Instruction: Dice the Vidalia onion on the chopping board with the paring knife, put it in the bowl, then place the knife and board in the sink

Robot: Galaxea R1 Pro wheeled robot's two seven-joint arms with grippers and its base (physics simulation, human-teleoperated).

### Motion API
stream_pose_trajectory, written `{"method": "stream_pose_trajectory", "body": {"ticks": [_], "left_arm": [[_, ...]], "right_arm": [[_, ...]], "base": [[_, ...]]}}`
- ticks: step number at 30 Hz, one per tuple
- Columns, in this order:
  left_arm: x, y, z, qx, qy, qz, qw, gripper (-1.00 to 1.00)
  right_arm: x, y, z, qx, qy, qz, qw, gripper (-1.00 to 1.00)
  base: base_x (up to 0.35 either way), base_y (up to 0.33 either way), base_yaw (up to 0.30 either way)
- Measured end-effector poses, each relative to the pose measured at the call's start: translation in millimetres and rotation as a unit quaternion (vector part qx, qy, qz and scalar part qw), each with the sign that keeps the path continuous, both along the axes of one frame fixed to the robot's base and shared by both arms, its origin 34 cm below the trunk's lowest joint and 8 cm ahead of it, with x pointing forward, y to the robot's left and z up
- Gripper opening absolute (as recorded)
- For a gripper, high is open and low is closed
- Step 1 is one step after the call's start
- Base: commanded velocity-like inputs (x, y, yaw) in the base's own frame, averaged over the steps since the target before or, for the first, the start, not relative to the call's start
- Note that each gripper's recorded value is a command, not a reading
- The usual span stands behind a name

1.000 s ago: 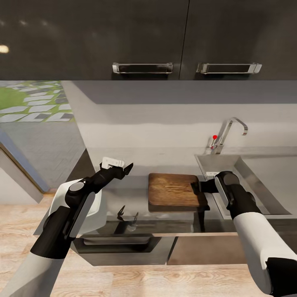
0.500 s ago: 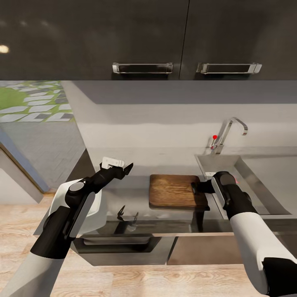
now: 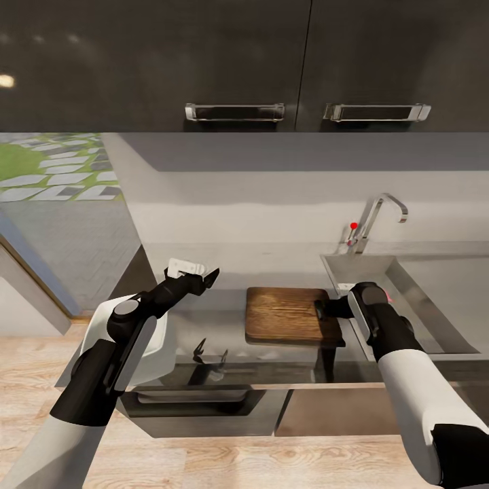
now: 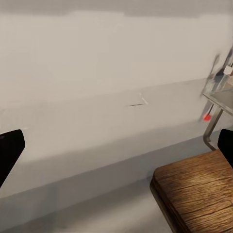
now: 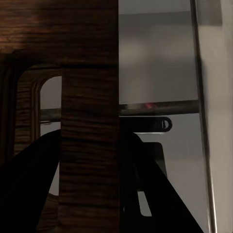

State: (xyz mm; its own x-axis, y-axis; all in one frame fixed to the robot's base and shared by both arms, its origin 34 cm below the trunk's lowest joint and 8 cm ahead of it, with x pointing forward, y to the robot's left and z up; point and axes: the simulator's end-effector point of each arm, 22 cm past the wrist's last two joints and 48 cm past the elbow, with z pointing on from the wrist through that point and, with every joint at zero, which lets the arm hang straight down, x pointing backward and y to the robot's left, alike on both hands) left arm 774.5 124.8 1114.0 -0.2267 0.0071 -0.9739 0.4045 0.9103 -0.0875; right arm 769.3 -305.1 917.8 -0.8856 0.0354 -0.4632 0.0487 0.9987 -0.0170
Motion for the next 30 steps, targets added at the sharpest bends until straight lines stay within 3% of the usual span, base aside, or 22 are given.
{"method": "stream_pose_trajectory", "body": {"ticks": [24,25,30], "left_arm": [[0.1,0.0,-0.1,0.0,0.0,0.0,1.0,1.0],[0.1,0.0,-0.1,0.0,0.0,0.0,1.0,1.0],[0.1,0.1,-0.1,0.0,0.0,0.0,1.0,1.0]], "right_arm": [[0.2,2.9,-0.3,0.001,0.0,0.001,1.0,-1.0],[0.2,2.9,-0.3,0.001,0.0,0.001,1.0,1.0],[0.2,2.6,-0.2,0.0,0.0,0.002,1.0,1.0]], "base": [[0.0,0.0,0.0],[0.0,0.0,0.0],[0.0,0.0,0.0]]}}
